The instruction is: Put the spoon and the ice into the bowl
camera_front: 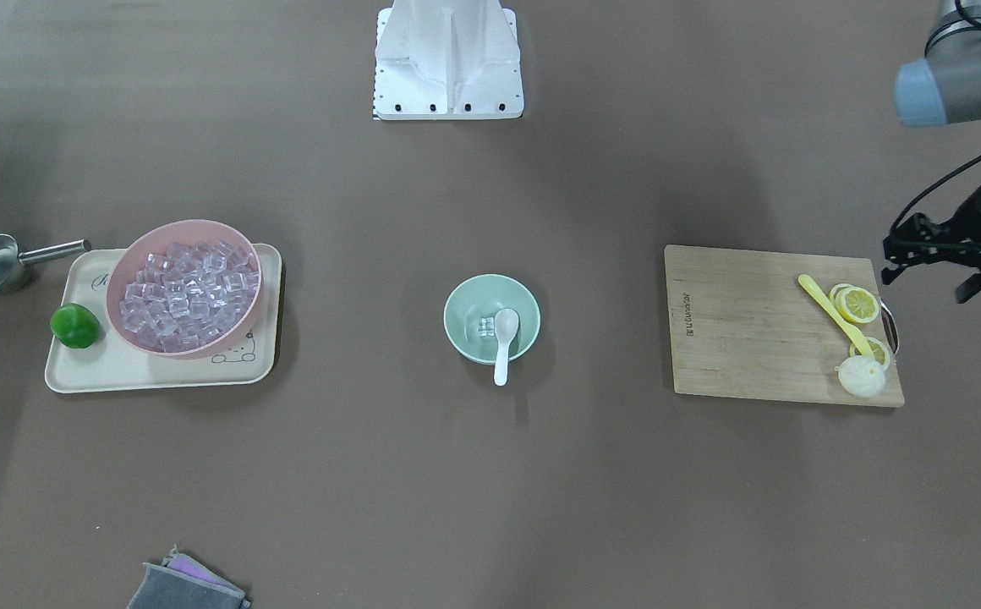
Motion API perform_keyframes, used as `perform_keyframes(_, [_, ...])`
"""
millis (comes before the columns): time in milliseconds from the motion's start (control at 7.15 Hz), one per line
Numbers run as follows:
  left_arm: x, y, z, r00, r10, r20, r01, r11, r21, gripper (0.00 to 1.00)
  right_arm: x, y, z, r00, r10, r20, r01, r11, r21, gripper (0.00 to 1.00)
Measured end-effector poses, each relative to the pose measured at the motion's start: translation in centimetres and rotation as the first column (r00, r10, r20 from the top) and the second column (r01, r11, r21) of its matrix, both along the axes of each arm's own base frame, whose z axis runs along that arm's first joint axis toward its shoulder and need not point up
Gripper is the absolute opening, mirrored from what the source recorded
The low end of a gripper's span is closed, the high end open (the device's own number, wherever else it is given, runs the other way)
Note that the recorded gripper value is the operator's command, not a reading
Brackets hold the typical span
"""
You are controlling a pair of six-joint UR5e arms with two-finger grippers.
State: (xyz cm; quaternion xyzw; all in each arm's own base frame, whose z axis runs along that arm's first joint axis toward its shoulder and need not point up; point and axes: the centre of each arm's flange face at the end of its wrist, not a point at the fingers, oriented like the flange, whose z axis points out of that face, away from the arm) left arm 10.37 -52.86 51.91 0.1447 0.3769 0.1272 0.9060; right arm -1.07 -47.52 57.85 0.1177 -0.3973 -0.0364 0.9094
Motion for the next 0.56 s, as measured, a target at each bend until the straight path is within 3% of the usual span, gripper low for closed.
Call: perform_keyframes(559, [-5.0, 3.2, 5.6, 1.000, 0.009, 0.028, -0.008, 0.999, -0.031, 0.98, 3.9, 1.3, 5.8, 0.999, 0.003, -0.034, -0.004, 1.000, -0.025, 1.00])
